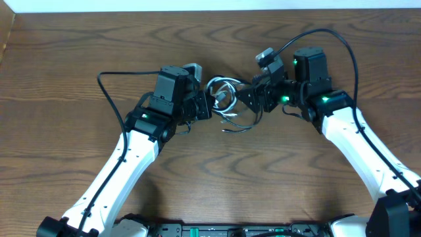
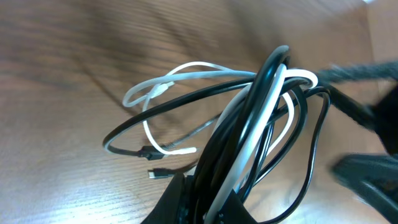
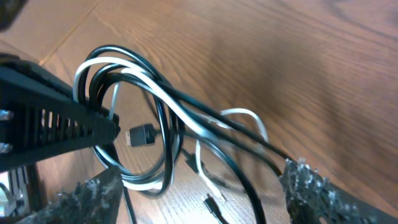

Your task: Untangle cables

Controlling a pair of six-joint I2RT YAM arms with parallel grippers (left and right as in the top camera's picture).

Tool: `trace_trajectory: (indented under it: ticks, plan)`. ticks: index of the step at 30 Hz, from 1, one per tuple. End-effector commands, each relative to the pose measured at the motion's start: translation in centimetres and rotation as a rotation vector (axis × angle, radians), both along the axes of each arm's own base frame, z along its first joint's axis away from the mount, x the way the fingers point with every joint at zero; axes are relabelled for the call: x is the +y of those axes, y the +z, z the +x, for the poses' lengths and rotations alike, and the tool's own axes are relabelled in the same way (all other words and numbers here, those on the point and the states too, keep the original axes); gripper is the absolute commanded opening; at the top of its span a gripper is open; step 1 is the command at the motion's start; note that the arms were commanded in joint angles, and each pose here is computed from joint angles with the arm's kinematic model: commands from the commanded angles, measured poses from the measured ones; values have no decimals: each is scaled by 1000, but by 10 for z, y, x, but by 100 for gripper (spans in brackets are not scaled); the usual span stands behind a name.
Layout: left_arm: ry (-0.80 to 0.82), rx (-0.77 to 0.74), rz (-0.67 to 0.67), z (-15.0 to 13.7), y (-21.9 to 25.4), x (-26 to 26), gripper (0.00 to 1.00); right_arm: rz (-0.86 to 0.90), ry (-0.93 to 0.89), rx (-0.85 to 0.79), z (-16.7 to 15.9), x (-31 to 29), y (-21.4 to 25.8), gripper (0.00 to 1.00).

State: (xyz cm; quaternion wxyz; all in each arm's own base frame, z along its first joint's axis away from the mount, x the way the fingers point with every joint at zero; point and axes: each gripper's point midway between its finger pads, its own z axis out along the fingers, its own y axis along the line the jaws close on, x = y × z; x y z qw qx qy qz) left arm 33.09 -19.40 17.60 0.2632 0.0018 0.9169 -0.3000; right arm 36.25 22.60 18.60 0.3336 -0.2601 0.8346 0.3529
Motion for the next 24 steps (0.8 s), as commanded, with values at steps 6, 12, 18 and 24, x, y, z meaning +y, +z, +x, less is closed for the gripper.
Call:
trace_trajectory:
  ticks: [6, 12, 18, 24]
  plan:
    - [-119, -51, -35, -2, 12, 3, 8, -72, -3, -10, 9, -9, -21, 36]
    - [-25, -32, -50, 11, 12, 26, 7, -167, -287, 116, 30, -61, -43, 1]
    - [13, -26, -57, 15, 12, 36, 7, -194, -373, 184, 29, -80, -53, 3]
    - [21, -17, -64, 15, 12, 36, 8, 25, -77, 82, 17, -30, -15, 35]
